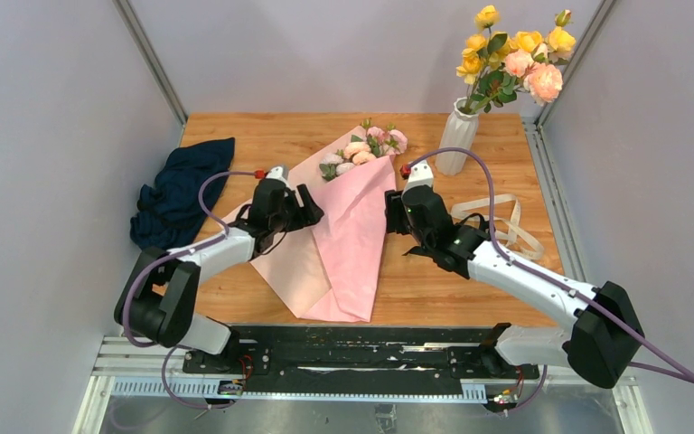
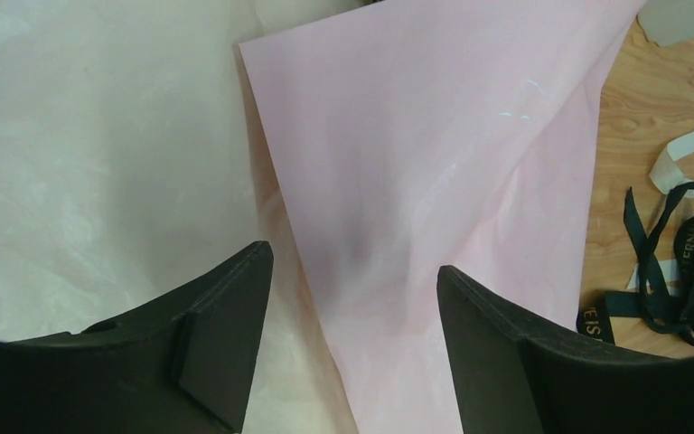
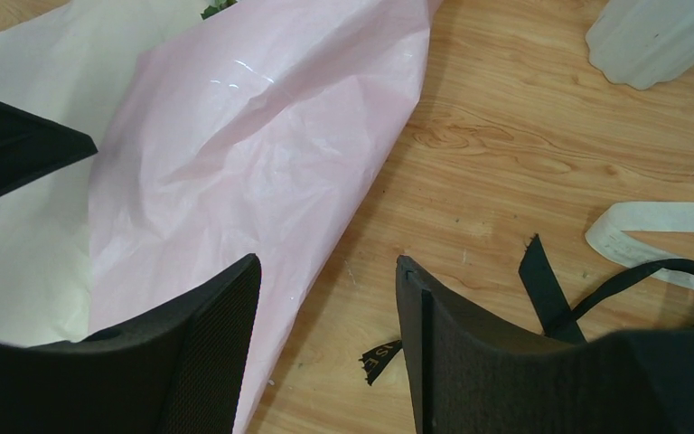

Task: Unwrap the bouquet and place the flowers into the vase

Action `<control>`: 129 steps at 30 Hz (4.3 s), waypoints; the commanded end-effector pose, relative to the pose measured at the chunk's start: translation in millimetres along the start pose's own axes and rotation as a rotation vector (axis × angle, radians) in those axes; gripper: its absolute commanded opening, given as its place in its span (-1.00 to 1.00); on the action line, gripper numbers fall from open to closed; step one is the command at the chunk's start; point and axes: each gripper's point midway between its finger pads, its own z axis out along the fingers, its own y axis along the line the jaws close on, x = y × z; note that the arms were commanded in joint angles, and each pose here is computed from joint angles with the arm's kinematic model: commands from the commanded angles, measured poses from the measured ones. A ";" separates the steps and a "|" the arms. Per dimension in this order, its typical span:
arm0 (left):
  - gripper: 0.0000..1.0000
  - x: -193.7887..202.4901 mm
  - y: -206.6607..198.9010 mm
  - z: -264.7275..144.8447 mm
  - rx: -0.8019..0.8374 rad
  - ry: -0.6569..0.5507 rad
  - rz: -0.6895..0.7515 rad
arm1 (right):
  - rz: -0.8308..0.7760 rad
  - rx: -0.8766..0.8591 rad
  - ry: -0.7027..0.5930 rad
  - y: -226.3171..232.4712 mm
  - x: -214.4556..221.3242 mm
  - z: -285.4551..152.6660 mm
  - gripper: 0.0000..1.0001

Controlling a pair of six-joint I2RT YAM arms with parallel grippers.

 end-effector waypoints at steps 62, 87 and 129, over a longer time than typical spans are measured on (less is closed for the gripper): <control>0.52 211.6 -310.2 -101.0 0.657 0.306 0.448 | 0.109 0.324 -0.255 -106.1 -39.6 -86.9 0.36; 0.58 194.0 -127.6 -122.0 0.212 0.148 0.522 | 0.262 0.210 0.125 -70.2 127.2 -64.6 0.69; 0.60 190.4 -103.5 -55.5 0.099 0.191 0.486 | 0.251 0.134 0.260 -33.6 186.8 2.0 -1.00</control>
